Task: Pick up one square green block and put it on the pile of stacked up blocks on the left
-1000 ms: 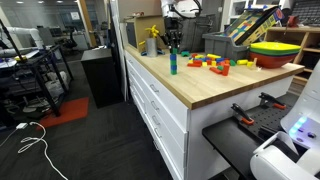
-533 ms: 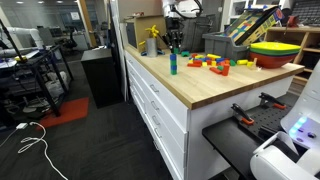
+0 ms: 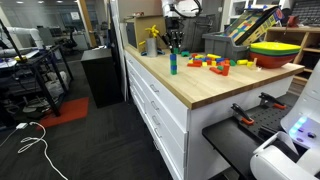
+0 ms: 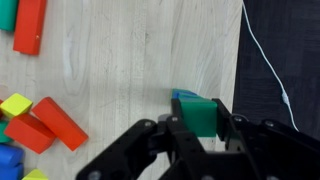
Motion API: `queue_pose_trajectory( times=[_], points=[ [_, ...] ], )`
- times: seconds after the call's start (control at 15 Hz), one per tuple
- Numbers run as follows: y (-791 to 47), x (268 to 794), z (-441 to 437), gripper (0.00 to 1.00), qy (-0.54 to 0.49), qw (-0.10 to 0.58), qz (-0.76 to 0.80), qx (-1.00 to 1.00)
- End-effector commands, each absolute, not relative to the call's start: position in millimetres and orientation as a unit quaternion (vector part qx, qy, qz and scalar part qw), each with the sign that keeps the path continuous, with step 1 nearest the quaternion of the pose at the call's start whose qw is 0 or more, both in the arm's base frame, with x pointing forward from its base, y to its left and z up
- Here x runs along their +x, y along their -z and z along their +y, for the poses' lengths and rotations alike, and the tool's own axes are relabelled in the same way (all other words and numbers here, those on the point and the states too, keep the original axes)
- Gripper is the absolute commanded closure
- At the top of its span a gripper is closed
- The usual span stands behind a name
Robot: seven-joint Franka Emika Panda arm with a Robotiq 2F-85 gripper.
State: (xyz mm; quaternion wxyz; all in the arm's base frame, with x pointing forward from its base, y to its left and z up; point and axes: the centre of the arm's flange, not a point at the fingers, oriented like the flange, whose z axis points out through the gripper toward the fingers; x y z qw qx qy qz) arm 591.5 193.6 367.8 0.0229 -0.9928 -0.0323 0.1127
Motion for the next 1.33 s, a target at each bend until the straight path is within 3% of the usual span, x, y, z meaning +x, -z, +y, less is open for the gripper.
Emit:
queue_pose_trajectory(
  times=[0.0, 1.27],
  points=[
    [-374.2, 594.0, 198.6, 0.92, -0.126, 0.03, -0.019, -0.991],
    [-379.8, 601.2, 198.7, 0.92, -0.111, 0.042, -0.002, -0.993]
  ],
)
